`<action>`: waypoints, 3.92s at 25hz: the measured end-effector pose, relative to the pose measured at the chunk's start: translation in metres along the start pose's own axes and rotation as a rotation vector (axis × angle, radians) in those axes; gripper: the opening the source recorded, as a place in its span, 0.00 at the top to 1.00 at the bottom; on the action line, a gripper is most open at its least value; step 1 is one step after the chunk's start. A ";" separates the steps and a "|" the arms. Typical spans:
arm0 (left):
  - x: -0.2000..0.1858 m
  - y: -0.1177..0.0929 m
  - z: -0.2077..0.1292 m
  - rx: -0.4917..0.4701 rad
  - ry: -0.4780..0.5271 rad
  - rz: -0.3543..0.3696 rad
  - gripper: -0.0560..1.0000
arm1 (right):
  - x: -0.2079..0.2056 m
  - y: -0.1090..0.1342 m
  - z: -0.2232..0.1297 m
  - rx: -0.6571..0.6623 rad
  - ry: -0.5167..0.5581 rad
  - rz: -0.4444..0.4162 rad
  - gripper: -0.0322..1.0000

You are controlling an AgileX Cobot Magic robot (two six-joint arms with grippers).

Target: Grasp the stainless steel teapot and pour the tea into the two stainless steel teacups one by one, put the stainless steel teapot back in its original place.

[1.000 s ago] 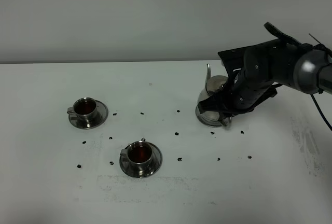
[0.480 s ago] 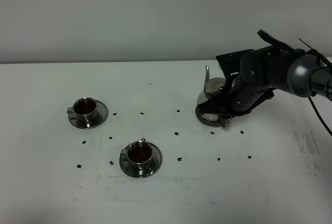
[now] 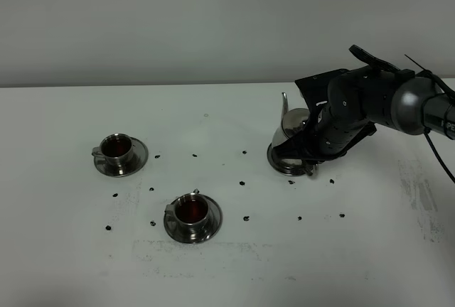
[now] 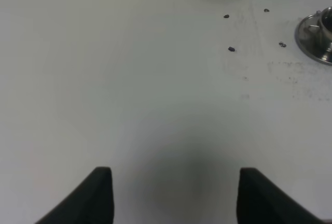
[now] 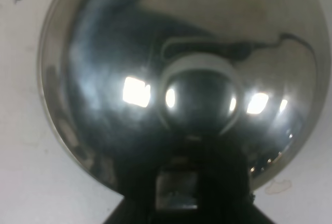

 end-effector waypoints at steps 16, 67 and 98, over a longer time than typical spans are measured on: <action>0.000 0.000 0.000 -0.001 0.000 0.000 0.44 | -0.013 -0.008 0.000 -0.007 0.004 -0.020 0.60; 0.000 0.000 0.000 0.000 0.000 0.000 0.44 | -0.290 0.034 -0.296 0.298 -0.350 -0.225 0.59; 0.000 0.000 0.000 -0.002 0.000 0.000 0.44 | -0.282 0.043 -0.312 0.266 -0.460 -0.285 0.59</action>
Point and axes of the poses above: a point on each arm's last joint axis where the gripper is mounted, x pointing out along that axis toward the gripper, y along the wrist's bending axis when the last joint is at zero, z = x × y, the point moved 9 cm from there along x, pointing out along that axis toward the gripper, and after that the axes turned 15 degrees about -x, right-handed, at the moved point
